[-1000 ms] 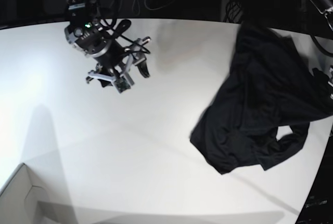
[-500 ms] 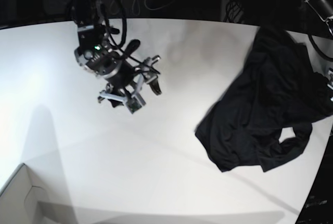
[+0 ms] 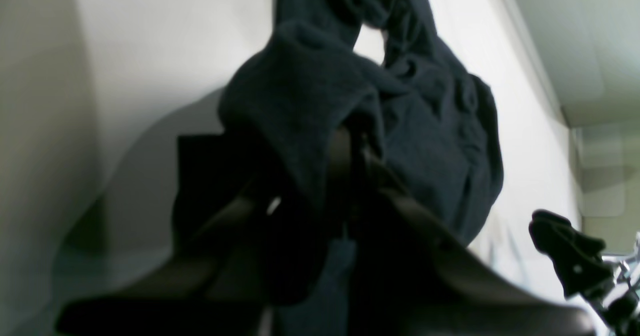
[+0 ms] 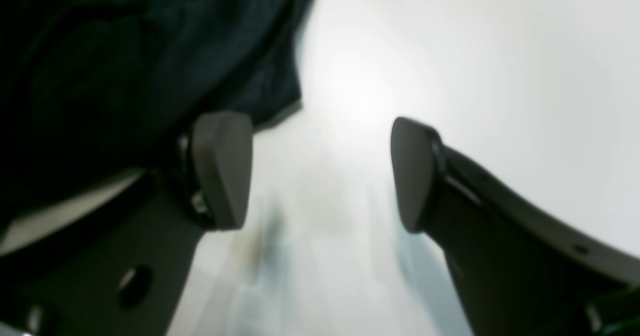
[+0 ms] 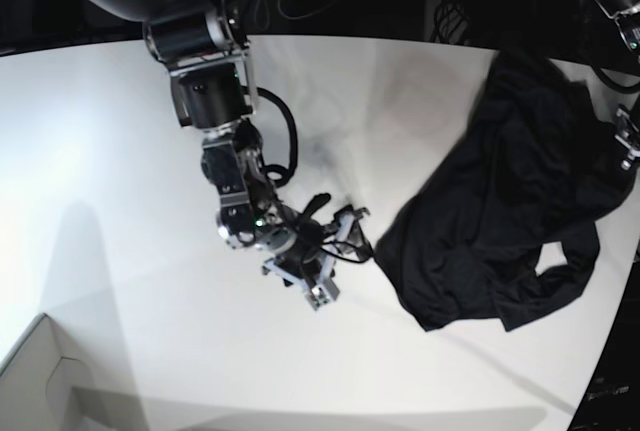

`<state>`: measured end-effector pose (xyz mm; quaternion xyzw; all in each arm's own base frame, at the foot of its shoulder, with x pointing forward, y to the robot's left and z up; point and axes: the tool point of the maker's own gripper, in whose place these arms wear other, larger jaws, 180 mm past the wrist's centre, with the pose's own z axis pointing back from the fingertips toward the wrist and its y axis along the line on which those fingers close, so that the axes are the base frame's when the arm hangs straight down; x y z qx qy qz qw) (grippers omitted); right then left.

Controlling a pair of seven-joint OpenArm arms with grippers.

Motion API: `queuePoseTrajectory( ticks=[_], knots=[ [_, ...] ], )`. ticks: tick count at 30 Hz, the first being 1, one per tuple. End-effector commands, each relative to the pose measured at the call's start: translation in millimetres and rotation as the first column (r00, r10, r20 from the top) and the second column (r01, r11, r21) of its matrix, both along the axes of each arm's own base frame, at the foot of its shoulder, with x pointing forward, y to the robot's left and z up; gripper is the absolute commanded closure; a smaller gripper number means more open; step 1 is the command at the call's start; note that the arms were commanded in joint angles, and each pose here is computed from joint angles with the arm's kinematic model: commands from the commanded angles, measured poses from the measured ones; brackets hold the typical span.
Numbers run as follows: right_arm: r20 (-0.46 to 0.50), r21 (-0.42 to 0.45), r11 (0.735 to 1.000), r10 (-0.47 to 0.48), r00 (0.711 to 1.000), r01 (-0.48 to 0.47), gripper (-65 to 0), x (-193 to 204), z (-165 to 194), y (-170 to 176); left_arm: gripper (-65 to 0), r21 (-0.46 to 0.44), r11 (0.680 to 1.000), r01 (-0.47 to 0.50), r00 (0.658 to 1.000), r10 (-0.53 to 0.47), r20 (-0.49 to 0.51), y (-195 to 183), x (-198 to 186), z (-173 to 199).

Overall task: Layout the t-shirt on the table in an organized manner, then fold the t-shirt properly
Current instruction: 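Move the right gripper to the shirt and grasp its edge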

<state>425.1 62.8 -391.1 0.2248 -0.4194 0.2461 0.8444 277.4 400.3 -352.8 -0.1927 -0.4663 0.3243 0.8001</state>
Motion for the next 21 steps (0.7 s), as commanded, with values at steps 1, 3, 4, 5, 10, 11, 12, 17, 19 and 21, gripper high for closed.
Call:
queuePoseTrajectory(
  ticks=[1, 3, 4, 5, 10, 11, 12, 17, 19, 21],
  knots=[
    [0.052, 0.047, 0.999, -0.002, 0.999, 0.0, -44.0, 15, 18, 7, -0.5, 0.039, 0.999, -0.003, 0.999, 0.001, 0.053, 11, 6, 21],
    [0.057, 0.077, 0.997, -0.009, 0.998, 0.005, -44.0, 20, 16, 10, -0.5, 0.038, 0.999, -0.005, 0.999, 0.003, 0.053, 11, 6, 21],
    [0.061, 0.087, 0.996, -0.012, 0.998, 0.007, -44.0, 22, 16, 11, -0.5, 0.038, 0.999, -0.003, 0.999, 0.001, 0.052, 11, 6, 21],
    [0.061, 0.096, 0.995, -0.016, 0.998, 0.01, -44.0, 23, 14, 11, -0.5, 0.038, 0.999, -0.001, 0.999, -0.001, 0.051, 10, 6, 20],
    [0.072, 0.14, 0.99, -0.029, 0.997, 0.019, -44.0, 22, 8, 15, -0.5, 0.01, 1.0, -0.002, 0.999, 0.002, 0.052, 1, 6, 12],
    [0.07, 0.148, 0.989, -0.032, 0.997, 0.022, -44.0, 23, 7, 15, -0.5, 0.009, 1.0, -0.001, 0.999, 0.001, 0.048, 0, 5, 11],
    [0.062, 0.153, 0.988, -0.035, 0.997, 0.025, -44.0, 21, 2, 15, -0.5, 0.011, 1.0, 0.0, 0.999, -0.001, 0.039, -1, 3, 9],
    [0.02, 0.183, 0.982, -0.051, 0.999, 0.047, -44.1, 12, -19, 15, -0.5, 0.025, 1.0, 0.004, 1.0, -0.004, 0.004, 0, -4, 1],
    [0.013, 0.196, 0.979, -0.058, 0.998, 0.054, -44.1, 7, -24, 15, -0.5, 0.023, 1.0, 0.004, 1.0, -0.004, -0.009, 0, -9, -3],
    [0.0, 0.196, 0.979, -0.055, 0.998, 0.054, -44.1, -1, -32, 16, -0.5, 0.02, 1.0, 0.004, 1.0, -0.004, -0.013, -1, -11, -5]
  ],
)
